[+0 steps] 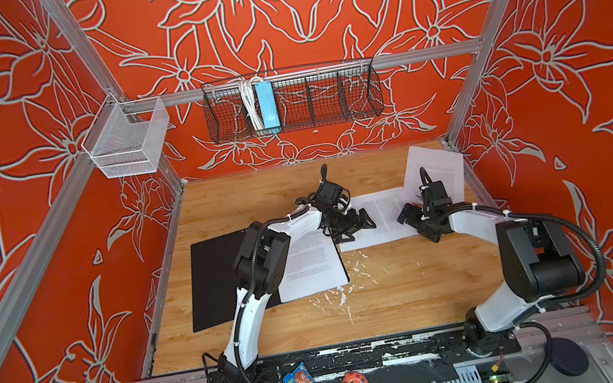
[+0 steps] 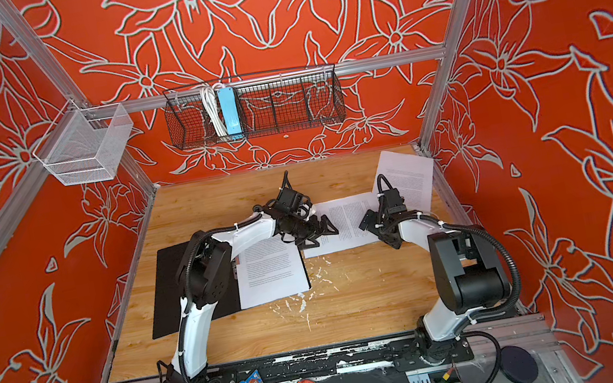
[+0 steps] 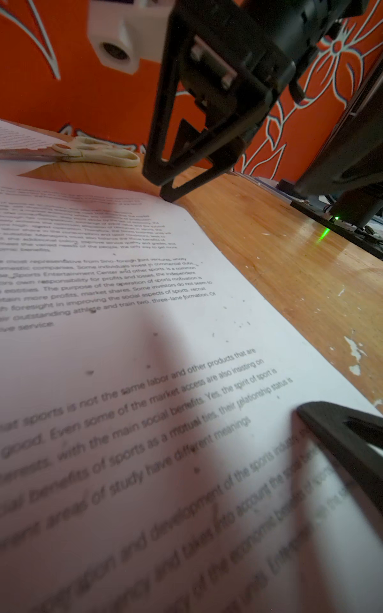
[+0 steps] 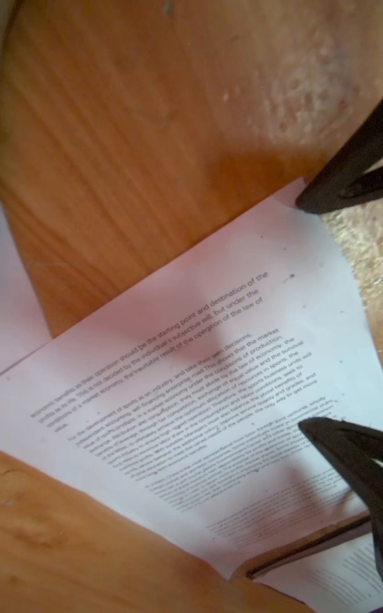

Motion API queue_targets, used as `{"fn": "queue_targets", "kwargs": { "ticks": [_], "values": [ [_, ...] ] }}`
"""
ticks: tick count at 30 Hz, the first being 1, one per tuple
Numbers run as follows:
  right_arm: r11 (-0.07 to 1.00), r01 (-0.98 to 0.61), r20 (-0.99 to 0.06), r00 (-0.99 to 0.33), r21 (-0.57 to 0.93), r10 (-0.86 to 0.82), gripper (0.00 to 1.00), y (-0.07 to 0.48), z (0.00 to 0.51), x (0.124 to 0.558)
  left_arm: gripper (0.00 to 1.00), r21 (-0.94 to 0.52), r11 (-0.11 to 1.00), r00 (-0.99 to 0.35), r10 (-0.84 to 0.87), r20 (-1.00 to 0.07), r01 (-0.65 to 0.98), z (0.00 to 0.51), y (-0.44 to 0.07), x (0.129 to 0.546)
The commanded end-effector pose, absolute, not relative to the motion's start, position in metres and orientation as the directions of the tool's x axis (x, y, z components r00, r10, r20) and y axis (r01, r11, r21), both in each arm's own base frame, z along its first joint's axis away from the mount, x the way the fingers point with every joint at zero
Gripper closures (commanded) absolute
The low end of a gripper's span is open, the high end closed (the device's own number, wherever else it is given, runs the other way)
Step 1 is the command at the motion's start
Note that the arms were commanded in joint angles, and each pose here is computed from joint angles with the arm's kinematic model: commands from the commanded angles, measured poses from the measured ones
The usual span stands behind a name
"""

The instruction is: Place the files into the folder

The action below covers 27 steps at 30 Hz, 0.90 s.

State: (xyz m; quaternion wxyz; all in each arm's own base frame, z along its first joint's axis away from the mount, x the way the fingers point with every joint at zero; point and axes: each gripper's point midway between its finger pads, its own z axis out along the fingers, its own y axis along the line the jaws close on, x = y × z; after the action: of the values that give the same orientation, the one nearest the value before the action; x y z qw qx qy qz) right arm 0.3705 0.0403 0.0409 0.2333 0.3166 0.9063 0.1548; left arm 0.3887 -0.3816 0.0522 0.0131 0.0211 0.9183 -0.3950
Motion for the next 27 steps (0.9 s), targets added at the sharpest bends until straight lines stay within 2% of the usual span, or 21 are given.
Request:
{"fn": "queue_targets", "kwargs": {
  "ticks": [1, 6, 15, 19, 21, 24, 27],
  "values": [
    [0.72, 0.502, -0.259, -0.703, 0.479, 0.662, 0.03, 0.061, 0.027, 0.37, 0.02, -0.564, 0.825, -0.995, 0.024, 0.095, -0.034, -0.03, -0.357, 0.36],
    [0.678, 0.474, -0.214, -0.709, 0.561, 0.672, 0.02, 0.084, 0.027, 0.376, 0.02, -0.564, 0.825, -0.993, 0.035, 0.109, -0.033, -0.034, -0.364, 0.356],
    [0.574, 0.437, -0.217, -0.633, 0.693, 0.743, 0.02, 0.109, 0.054, 0.396, 0.02, -0.569, 0.82, -0.991, 0.01, 0.133, -0.068, -0.041, -0.366, 0.353],
    [0.535, 0.442, -0.212, -0.594, 0.72, 0.776, 0.03, 0.109, 0.046, 0.406, 0.02, -0.575, 0.815, -0.991, 0.008, 0.133, -0.071, -0.04, -0.366, 0.351],
    [0.551, 0.464, -0.23, -0.582, 0.693, 0.78, 0.02, 0.098, 0.045, 0.406, 0.02, -0.57, 0.819, -0.991, 0.011, 0.134, -0.068, -0.04, -0.364, 0.35],
    [0.645, 0.529, -0.304, -0.593, 0.551, 0.746, 0.02, 0.072, 0.047, 0.4, 0.02, -0.567, 0.822, -0.991, 0.021, 0.131, -0.057, -0.038, -0.363, 0.348],
    [0.69, 0.544, -0.324, -0.621, 0.478, 0.714, 0.02, 0.055, 0.05, 0.396, 0.02, -0.575, 0.817, -0.99, 0.036, 0.133, -0.048, -0.035, -0.364, 0.344]
  ]
}}
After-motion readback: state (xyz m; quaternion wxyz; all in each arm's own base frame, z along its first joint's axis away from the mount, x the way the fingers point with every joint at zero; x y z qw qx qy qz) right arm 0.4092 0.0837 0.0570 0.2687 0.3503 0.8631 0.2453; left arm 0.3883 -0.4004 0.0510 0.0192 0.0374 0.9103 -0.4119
